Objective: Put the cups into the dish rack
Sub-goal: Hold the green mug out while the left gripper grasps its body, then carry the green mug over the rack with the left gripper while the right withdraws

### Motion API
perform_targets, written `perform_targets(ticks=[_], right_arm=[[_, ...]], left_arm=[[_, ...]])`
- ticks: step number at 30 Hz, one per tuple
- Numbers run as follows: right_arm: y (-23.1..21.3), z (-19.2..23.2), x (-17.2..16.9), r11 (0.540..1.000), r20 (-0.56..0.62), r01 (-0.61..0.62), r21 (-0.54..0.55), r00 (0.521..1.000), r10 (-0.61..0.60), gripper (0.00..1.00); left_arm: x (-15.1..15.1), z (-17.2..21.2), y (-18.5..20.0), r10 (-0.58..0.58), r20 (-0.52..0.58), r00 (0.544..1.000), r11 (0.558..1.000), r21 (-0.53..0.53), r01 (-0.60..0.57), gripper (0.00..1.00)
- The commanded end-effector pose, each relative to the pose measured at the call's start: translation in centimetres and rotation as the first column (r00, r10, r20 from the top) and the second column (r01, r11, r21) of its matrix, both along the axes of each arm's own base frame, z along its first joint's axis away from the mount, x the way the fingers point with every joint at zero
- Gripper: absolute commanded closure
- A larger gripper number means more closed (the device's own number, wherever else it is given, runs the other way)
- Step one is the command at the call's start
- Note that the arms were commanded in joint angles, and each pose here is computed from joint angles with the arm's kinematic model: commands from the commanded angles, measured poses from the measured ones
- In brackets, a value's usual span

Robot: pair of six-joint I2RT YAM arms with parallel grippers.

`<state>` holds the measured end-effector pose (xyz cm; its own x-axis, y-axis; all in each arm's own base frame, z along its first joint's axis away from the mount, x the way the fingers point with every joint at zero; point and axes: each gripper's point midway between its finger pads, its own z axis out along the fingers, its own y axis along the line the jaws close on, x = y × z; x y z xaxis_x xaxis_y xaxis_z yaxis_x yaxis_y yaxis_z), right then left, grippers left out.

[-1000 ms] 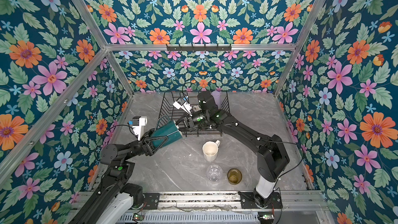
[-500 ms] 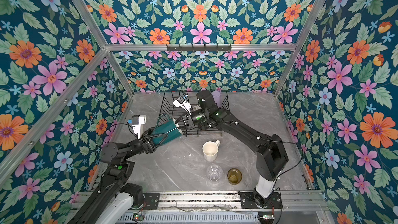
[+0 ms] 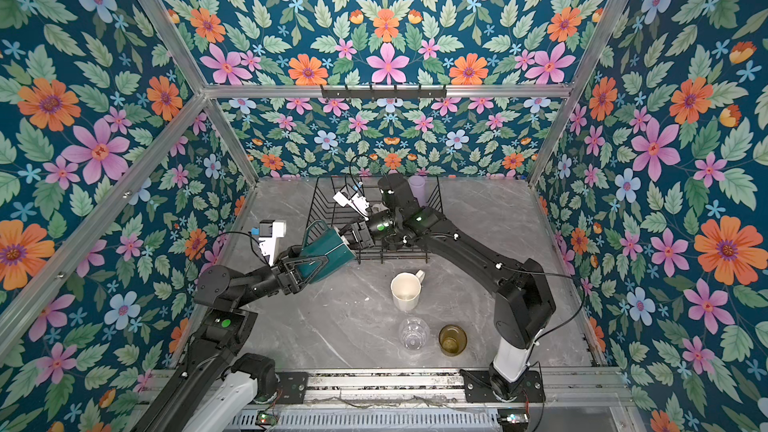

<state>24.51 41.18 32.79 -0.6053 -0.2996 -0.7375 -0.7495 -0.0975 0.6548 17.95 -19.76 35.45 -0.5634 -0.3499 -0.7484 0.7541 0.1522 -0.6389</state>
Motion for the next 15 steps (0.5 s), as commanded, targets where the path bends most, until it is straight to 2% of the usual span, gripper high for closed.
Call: perform_targets(ticks=[1, 10, 13, 15], right_arm=[[-0.3, 0.1, 1.1, 0.998, 0.009, 0.064, -0.009, 0.998, -0.064, 0.67], [-4.1, 0.8, 3.2, 0.975, 0.013, 0.219, -0.024, 0.976, -0.219, 0.55], [-6.2, 0.5, 4.4, 0.948, 0.022, 0.312, -0.055, 0.95, -0.311, 0.5], [-8.1, 0.0, 5.5, 0.913, 0.032, 0.398, -0.088, 0.917, -0.397, 0.48]], left_arm=[[-0.3, 1.4, 0.1, 0.015, 0.089, 0.996, 1.0, 0.005, -0.016, 1.0], [1.0, 1.6, 0.3, 0.073, 0.076, 0.994, 0.996, 0.036, -0.075, 1.0], [2.1, 1.4, 0.4, 0.114, 0.056, 0.992, 0.99, 0.073, -0.118, 1.0], [3.1, 1.1, 0.6, 0.156, 0.029, 0.987, 0.981, 0.115, -0.159, 1.0]])
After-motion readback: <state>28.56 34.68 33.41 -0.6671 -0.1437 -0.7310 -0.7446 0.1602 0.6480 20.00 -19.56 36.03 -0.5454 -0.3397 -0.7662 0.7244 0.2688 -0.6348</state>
